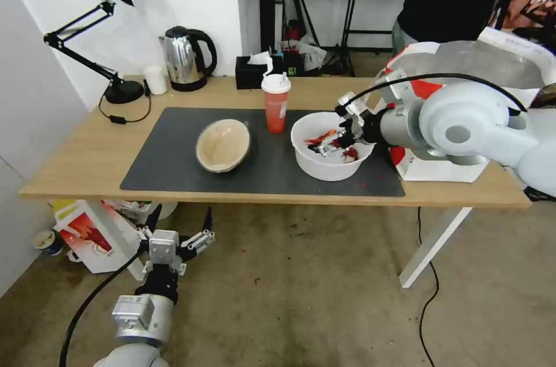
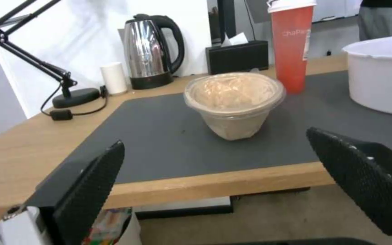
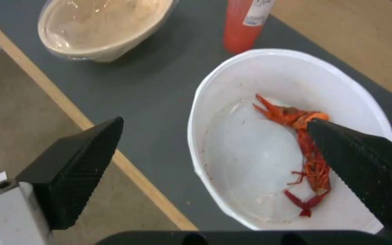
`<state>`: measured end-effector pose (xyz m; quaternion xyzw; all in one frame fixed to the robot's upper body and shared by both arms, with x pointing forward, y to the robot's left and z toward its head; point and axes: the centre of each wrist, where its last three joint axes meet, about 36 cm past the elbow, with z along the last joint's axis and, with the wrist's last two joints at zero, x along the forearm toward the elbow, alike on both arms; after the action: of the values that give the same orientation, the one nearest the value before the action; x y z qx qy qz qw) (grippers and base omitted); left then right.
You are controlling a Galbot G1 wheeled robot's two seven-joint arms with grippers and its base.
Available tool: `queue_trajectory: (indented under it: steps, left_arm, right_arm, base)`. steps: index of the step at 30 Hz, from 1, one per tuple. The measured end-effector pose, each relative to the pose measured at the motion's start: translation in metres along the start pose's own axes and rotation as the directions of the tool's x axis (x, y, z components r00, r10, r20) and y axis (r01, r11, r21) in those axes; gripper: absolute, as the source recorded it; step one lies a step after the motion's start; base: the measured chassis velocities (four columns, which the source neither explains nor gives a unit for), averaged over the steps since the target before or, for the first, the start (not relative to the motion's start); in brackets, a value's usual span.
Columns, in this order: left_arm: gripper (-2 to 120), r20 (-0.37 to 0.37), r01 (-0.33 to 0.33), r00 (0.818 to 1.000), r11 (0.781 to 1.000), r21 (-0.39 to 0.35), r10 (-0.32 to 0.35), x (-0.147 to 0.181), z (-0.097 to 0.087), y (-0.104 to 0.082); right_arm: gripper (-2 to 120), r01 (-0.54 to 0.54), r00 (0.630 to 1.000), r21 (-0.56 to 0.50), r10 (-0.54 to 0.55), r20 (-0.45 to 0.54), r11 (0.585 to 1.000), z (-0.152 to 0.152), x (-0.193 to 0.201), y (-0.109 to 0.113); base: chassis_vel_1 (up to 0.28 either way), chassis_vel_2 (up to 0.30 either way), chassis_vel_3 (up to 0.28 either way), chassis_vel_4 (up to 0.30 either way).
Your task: Pick up the trash from the table and place it into the takeout bag.
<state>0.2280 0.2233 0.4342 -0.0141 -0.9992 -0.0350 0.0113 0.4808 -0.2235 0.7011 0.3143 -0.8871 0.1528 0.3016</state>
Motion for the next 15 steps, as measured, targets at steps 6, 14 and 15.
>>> queue_trajectory:
  steps: [6,14,15]
  left_arm:
    - [100,0.0,0.0,1.0,1.0,0.0,0.0,0.0,0.0,0.0]
    - [100,0.0,0.0,1.0,1.0,0.0,0.0,0.0,0.0,0.0]
    - [100,0.0,0.0,1.0,1.0,0.0,0.0,0.0,0.0,0.0]
  right_arm:
    - [100,0.011,0.999,0.009,-0.011,0.034,1.0,-0.007,0.006,-0.006]
    - [100,0.028,0.998,0.032,-0.029,0.048,0.999,-0.006,0.01,-0.015]
    - [100,0.046,0.998,0.057,-0.049,0.046,0.997,-0.003,0.01,-0.017]
  base:
    - [0.0,0.0,0.0,0.0]
    - [0.0,0.0,0.0,0.0]
    - [0.0,0.0,0.0,0.0]
